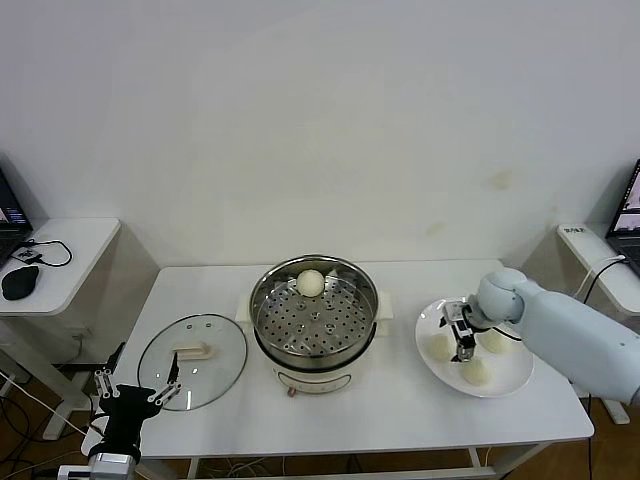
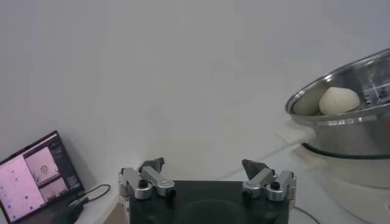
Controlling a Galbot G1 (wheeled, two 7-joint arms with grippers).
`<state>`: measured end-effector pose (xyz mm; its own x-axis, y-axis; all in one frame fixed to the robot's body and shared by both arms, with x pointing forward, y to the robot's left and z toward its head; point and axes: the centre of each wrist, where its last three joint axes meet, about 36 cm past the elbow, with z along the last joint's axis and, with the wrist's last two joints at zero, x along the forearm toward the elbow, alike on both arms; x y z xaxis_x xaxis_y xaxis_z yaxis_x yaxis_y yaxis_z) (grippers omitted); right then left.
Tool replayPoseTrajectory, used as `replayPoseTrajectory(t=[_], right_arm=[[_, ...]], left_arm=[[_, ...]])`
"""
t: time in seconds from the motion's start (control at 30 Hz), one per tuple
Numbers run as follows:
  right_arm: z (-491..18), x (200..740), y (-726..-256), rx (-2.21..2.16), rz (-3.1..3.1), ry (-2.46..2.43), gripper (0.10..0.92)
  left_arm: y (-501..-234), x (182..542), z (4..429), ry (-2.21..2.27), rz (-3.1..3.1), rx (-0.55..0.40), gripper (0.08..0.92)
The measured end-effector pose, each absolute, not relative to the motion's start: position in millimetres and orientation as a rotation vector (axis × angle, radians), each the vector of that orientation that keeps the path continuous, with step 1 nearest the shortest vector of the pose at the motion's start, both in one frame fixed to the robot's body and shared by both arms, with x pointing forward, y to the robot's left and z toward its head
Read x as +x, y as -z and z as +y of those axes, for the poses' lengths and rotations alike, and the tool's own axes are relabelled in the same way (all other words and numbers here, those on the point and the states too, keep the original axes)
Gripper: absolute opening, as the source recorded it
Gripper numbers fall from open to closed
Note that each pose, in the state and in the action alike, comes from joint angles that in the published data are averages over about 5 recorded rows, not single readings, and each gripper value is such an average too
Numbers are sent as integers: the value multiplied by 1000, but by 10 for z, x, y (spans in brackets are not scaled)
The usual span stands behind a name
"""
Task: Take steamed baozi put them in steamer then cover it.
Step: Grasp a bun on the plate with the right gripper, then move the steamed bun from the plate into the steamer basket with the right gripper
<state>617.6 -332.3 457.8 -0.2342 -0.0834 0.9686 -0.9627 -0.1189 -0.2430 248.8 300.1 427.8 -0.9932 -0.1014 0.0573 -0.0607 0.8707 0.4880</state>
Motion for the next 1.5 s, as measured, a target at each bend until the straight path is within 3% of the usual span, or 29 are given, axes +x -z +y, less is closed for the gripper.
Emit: replayPoseTrajectory(t=[0.37,0.73,1.17,1.5], right_arm=[[-3265,6239,-4478,1226,-1354,-1437,662],[-3337,6264,-4701,1218,-1346,-1422,611],[-3500,6278,-5640,1185,-1424,-1450,613],[-3091,6346,-6632,1227,-1521,-1544,619]], left_arm=[[-4273,2470,3001,766,-2955,135,823],[-4285,2470,3002,767,-2959,135,823],[-4346,2495,2957,768,-2985,108,823],[-4396,2510,2911,767,-3004,87,823]])
